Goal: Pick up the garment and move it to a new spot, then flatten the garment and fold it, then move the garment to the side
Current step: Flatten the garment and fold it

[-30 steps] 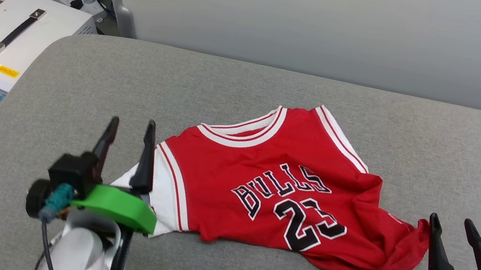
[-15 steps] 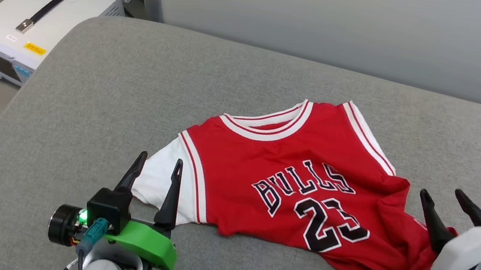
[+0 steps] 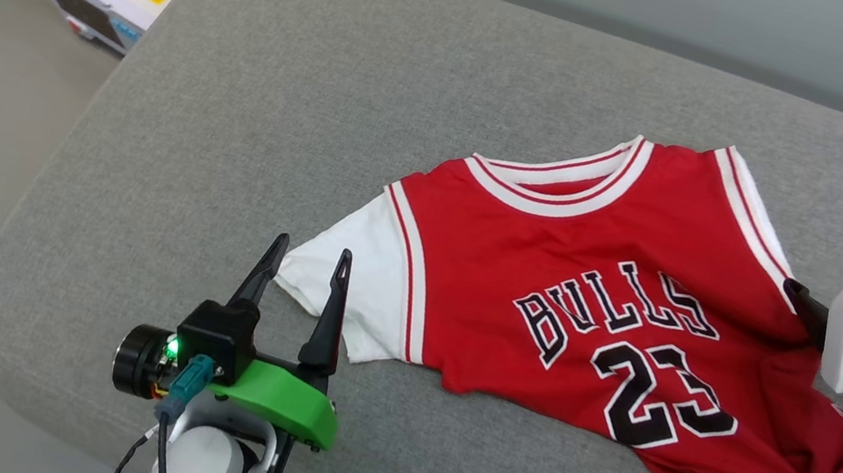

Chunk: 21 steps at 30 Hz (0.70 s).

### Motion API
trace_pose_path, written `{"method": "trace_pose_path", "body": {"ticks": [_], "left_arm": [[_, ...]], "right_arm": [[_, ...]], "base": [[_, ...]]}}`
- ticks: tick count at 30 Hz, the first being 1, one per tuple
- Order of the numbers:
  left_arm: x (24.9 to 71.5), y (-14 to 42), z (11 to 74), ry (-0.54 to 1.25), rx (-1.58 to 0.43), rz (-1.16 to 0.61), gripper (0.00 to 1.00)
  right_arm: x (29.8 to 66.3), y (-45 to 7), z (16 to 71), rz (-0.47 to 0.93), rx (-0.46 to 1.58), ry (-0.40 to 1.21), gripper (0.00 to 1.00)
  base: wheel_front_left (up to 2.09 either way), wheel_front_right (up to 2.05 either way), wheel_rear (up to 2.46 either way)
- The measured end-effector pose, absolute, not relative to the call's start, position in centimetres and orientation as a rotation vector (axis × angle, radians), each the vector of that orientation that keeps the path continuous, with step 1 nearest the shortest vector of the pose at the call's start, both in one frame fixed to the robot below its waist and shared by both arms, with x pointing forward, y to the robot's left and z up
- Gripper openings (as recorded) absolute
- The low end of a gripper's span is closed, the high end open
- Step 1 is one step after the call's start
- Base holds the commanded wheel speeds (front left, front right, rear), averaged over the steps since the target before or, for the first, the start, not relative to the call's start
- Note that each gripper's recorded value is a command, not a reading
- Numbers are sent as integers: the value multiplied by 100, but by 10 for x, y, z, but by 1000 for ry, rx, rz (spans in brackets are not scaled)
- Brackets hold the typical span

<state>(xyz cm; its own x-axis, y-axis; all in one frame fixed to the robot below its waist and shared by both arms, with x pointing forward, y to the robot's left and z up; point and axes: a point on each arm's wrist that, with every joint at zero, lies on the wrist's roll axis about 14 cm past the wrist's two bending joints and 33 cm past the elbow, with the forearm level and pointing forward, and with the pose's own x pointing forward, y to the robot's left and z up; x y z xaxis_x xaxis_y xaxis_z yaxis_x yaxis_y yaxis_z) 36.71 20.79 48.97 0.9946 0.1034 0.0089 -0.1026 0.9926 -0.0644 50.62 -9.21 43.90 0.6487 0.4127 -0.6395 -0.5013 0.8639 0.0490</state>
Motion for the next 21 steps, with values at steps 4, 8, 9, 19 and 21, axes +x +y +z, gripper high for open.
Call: {"method": "trace_pose_path", "body": {"ticks": [4,8,9,19,21], "left_arm": [[365,218,484,10,-54,135,100],[362,224,479,29,-52,162,100],[361,225,478,33,-55,168,100],[358,226,476,37,-63,183,100],[359,224,479,27,-66,175,100]], "right_arm": [[514,-81,411,539,-140,790,100],[511,-68,385,573,-155,863,100],[511,-66,381,578,-158,871,100],[513,-59,382,595,-142,797,0],[513,-65,390,582,-141,755,0]], "base": [[0,0,0],[0,0,0],[0,0,0],[0,0,0],[0,0,0]]}}
